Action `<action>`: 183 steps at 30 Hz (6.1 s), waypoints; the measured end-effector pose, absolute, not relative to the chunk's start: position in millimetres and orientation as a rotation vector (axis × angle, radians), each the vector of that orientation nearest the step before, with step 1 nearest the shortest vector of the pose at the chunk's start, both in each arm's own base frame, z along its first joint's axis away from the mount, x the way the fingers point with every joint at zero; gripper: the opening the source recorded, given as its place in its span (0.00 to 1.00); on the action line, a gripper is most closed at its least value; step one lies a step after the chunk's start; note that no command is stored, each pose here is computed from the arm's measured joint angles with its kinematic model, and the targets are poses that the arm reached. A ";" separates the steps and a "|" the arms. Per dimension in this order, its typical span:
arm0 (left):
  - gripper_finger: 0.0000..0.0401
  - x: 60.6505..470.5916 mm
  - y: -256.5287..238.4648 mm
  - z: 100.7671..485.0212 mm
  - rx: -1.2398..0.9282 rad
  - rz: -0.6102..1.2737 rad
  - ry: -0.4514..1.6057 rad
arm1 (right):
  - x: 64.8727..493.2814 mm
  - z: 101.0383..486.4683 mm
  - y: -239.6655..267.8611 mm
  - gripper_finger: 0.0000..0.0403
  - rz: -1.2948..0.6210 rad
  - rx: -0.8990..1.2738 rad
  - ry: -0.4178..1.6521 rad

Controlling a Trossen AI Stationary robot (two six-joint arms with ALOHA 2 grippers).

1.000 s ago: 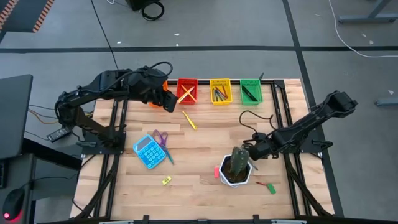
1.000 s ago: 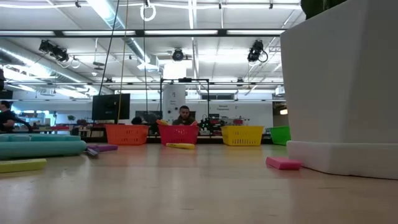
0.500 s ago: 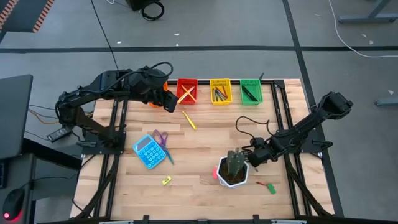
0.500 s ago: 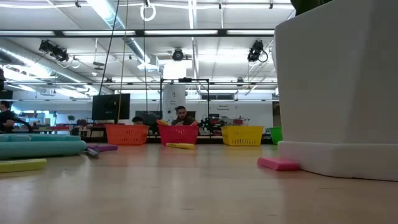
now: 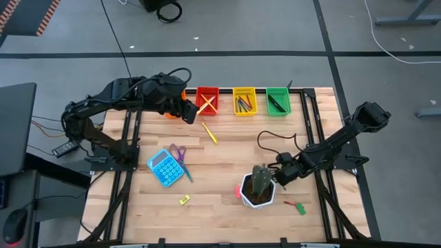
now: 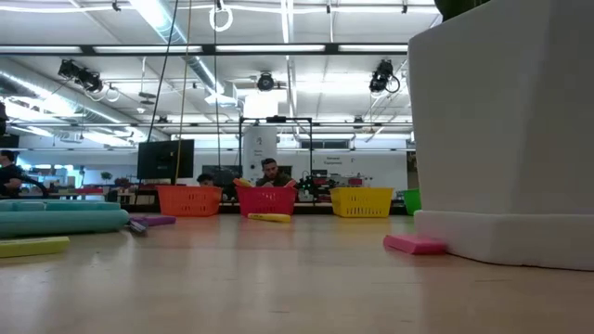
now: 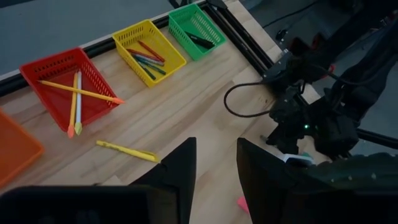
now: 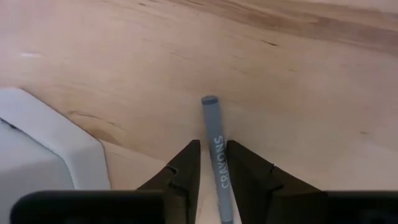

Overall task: Sort crayons/erasers/pens/pencils in bins
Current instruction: Put the gray crayon into the yellow bin, then put the red crayon into the yellow bin

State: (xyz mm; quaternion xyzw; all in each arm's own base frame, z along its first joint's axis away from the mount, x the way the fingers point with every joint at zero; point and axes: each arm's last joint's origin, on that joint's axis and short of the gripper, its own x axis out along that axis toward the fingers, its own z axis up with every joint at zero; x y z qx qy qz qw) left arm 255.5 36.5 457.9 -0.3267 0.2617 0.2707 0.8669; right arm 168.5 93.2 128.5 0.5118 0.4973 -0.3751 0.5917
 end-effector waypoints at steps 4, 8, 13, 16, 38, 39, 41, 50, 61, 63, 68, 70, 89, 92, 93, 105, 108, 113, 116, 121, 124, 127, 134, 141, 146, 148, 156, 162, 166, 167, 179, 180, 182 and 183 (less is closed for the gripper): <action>0.29 255.6 36.5 458.0 -0.684 0.566 0.546 | 167.3 128.0 92.7 0.15 -0.855 1.152 1.178; 0.29 255.6 36.5 458.0 -0.684 0.566 0.546 | 166.6 127.7 92.3 0.09 -0.839 1.119 1.192; 0.29 255.9 36.6 458.3 -0.684 0.566 0.541 | 165.9 128.4 91.9 0.08 -0.823 1.098 1.200; 0.29 256.3 36.7 458.8 -0.685 0.565 0.534 | 164.9 132.6 91.3 0.08 -0.821 1.098 1.198; 0.28 259.8 37.2 462.9 -0.692 0.547 0.481 | 205.9 204.1 5.4 0.07 -0.795 1.031 0.828; 0.28 259.9 37.1 463.0 -0.692 0.546 0.479 | 208.7 209.1 -2.8 0.07 -0.798 1.020 0.802; 0.28 260.0 37.1 463.1 -0.692 0.546 0.478 | 213.8 220.1 -20.8 0.07 -0.812 1.003 0.737; 0.28 269.9 43.8 468.7 -0.640 0.604 0.355 | 228.8 261.6 -110.7 0.07 -0.894 0.906 0.493; 0.28 290.4 68.0 491.0 -0.481 0.703 0.029 | 271.5 248.7 -187.8 0.07 -0.860 0.902 0.597; 0.28 288.4 75.7 493.6 -0.472 0.719 0.004 | 277.5 241.5 -195.9 0.07 -0.862 0.905 0.622; 0.28 278.5 100.1 505.0 -0.463 0.773 -0.112 | 282.4 221.7 -208.6 0.07 -0.891 0.934 0.679; 0.28 271.8 110.2 508.6 -0.456 0.785 -0.136 | 282.0 216.1 -212.5 0.07 -0.901 0.937 0.692; 0.28 230.3 179.1 526.2 -0.416 0.992 -0.378 | 274.3 171.7 -246.4 0.07 -0.969 0.974 0.770; 0.28 226.8 183.5 526.3 -0.406 1.012 -0.380 | 277.2 166.9 -247.4 0.07 -0.963 0.974 0.767; 0.28 226.2 184.3 526.3 -0.397 1.016 -0.375 | 277.8 165.4 -247.9 0.07 -0.962 0.974 0.767; 0.28 226.7 183.8 526.2 -0.301 1.026 -0.317 | 278.9 159.2 -249.4 0.14 -0.977 0.982 0.771; 0.28 226.8 183.7 526.2 -0.299 1.026 -0.316 | 278.8 159.8 -249.3 0.16 -0.987 1.002 0.760; 0.28 227.5 183.1 526.1 -0.299 1.018 -0.314 | 277.7 172.6 -247.0 0.18 -0.980 1.024 0.715; 0.28 229.4 181.0 526.2 -0.308 0.988 -0.313 | 274.8 189.2 -242.3 0.18 -0.961 1.024 0.682; 0.27 236.7 172.1 526.2 -0.336 0.906 -0.309 | 260.2 234.2 -224.7 0.18 -0.908 0.970 0.642; 0.27 243.2 163.7 524.8 -0.342 0.846 -0.281 | 245.1 258.2 -204.6 0.18 -0.858 0.935 0.700; 0.27 249.6 154.3 521.0 -0.351 0.808 -0.230 | 227.1 272.4 -179.3 0.18 -0.828 0.920 0.838; 0.27 261.7 133.5 510.6 -0.372 0.748 -0.108 | 189.8 294.0 -118.3 0.18 -0.707 0.962 1.157; 0.27 273.3 106.6 504.2 -0.450 0.662 -0.047 | 162.6 293.4 -67.6 0.18 -0.599 1.031 1.275; 0.27 280.8 81.2 497.0 -0.455 0.591 0.048 | 143.8 271.7 -34.7 0.18 -0.511 1.083 1.303; 0.27 283.0 71.2 494.7 -0.475 0.563 0.073 | 138.7 262.5 -20.4 0.18 -0.461 1.086 1.315; 0.27 288.5 39.2 491.5 -0.536 0.468 0.115 | 136.4 236.9 42.3 0.18 -0.283 1.009 1.411; 0.27 288.1 28.7 492.8 -0.535 0.432 0.119 | 134.4 226.7 89.2 0.18 -0.283 0.895 1.455; 0.27 279.1 27.5 498.2 -0.525 0.424 0.107 | 133.3 221.4 120.5 0.18 -0.211 0.816 1.387; 0.27 275.2 27.4 500.2 -0.525 0.424 0.103 | 133.6 219.5 128.7 0.18 -0.189 0.802 1.367; 0.27 236.9 23.3 515.7 -0.499 0.411 0.087 | 124.1 170.7 190.6 0.18 -0.159 0.543 1.392; 0.27 235.2 23.2 515.9 -0.502 0.412 0.089 | 123.5 167.6 192.7 0.18 -0.177 0.538 1.384; 0.27 234.0 23.2 515.5 -0.506 0.415 0.095 | 123.2 163.3 195.1 0.18 -0.204 0.531 1.365; 0.27 233.8 23.2 515.4 -0.506 0.415 0.096 | 124.4 161.8 196.6 0.18 -0.204 0.534 1.351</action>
